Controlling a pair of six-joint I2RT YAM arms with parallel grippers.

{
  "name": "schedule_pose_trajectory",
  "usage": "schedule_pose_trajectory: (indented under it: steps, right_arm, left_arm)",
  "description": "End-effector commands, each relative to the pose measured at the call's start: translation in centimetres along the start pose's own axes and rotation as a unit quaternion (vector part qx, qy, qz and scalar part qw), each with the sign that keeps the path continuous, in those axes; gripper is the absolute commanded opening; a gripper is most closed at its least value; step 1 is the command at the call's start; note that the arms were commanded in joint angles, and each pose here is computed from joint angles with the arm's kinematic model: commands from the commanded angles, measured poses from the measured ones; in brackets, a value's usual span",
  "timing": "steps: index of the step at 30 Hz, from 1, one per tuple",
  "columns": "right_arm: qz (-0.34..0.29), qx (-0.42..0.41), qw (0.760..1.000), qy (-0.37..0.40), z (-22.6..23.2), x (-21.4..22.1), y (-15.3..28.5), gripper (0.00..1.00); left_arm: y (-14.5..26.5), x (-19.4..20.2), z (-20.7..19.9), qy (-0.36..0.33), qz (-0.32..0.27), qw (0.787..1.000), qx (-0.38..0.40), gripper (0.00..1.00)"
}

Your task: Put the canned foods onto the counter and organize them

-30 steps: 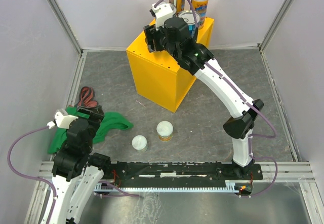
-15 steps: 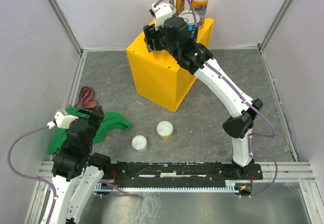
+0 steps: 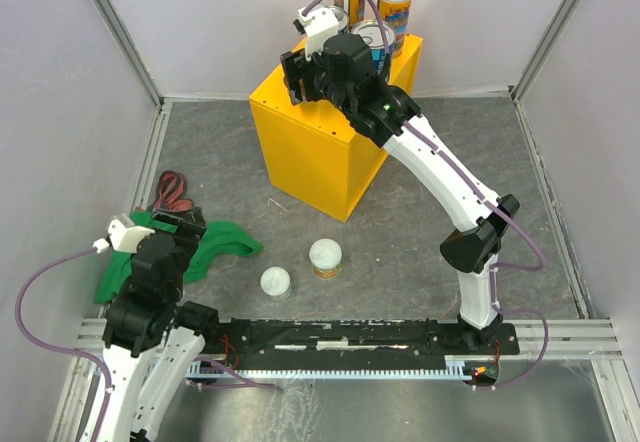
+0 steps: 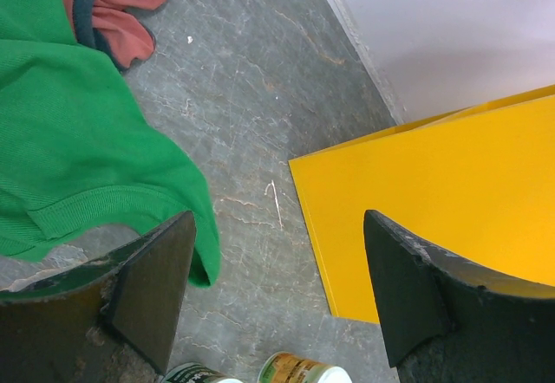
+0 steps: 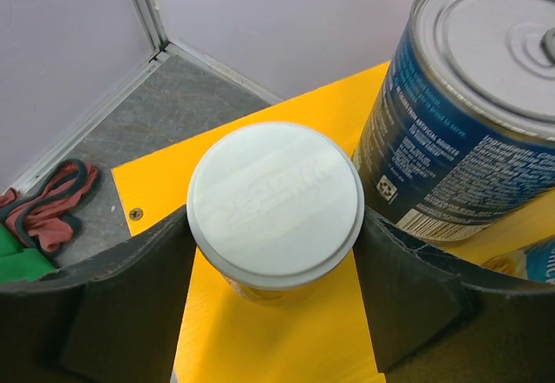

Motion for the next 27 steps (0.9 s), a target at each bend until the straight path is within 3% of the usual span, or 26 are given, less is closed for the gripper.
schedule_pose_trajectory:
  steps: [1,7,27]
  right_arm:
    - [0.008,-0.013,1.000,-0.002,0.3,0.0,0.7,0.81]
    - [-0.002,-0.012,1.000,-0.002,0.3,-0.8,1.2,0.89]
    - [-0.043,-0.014,0.999,0.000,0.1,-4.0,4.9,0.90]
  left_arm:
    - [0.2,-1.0,-1.3,0.026,-0.014,0.999,0.021,0.84]
    - [0.2,-1.0,-1.3,0.026,-0.014,0.999,0.022,0.84]
    - [0.3,-0.6,-0.8,0.033,-0.010,0.999,0.023,0.84]
Point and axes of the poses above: each gripper's point midway between its finger pads, its own y axis back along the fingers, its own z axis along the line the jaws close on, x = y × z, the point moved 7 cm from there along y, back along the fingers, and after that the axes turned 9 degrees about -y, right-handed, at the moved point
